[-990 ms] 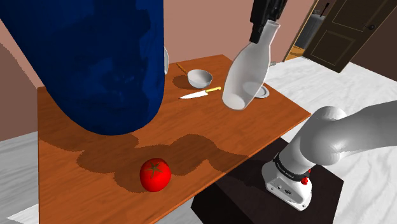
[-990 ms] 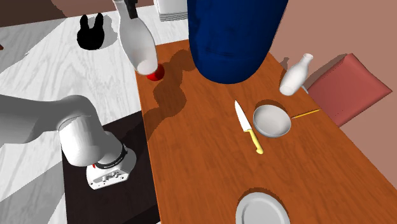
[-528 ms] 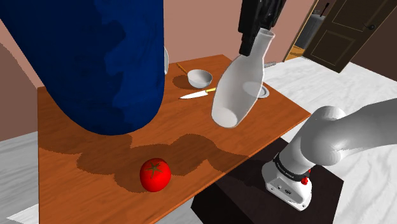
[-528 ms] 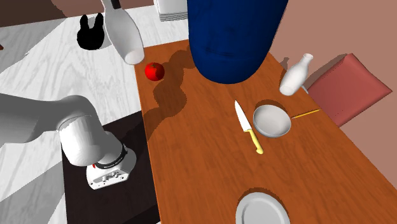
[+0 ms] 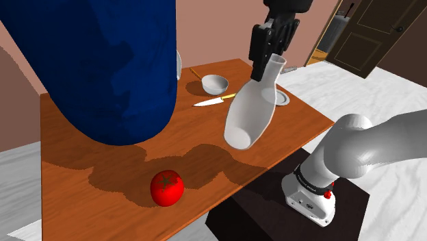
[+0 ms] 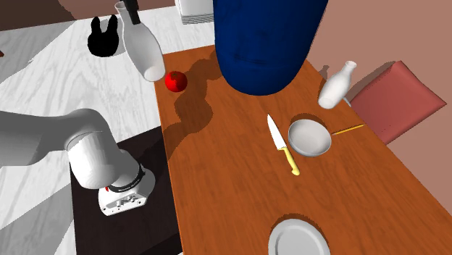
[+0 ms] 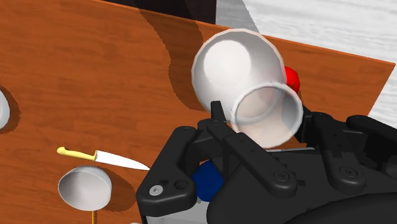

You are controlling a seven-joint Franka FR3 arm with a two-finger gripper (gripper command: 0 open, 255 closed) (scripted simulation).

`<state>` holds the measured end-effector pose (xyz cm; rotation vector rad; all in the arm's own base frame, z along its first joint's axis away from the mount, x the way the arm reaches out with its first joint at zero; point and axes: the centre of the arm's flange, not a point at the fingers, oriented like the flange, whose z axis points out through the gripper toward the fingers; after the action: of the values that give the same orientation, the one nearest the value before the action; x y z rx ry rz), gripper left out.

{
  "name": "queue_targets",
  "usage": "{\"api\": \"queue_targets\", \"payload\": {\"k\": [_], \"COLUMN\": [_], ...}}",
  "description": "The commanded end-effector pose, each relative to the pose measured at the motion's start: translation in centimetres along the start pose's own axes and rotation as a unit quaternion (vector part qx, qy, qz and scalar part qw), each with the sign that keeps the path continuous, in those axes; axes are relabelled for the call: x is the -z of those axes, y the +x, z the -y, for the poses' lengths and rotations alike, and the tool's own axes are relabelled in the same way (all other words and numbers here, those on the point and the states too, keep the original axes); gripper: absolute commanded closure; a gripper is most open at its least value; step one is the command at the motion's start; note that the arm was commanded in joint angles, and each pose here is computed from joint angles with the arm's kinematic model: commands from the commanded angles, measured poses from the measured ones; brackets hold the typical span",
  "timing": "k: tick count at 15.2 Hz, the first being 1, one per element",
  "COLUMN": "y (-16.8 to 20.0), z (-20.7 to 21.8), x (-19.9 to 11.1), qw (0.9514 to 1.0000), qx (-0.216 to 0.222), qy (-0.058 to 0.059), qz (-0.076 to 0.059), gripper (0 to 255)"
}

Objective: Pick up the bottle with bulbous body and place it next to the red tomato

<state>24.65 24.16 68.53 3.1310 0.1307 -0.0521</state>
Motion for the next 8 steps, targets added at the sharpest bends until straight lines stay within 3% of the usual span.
{"api": "queue_targets", "payload": {"k": [1, 8], "y": [0.1, 0.2], "z": [-0.1, -0.1], "x": [-1.0, -4.7], "qw": [1.0000, 1.0000], "qx": [0.000, 0.000], "qy": [0.000, 0.000], "qz": [0.000, 0.000], "gripper": [255, 255]}}
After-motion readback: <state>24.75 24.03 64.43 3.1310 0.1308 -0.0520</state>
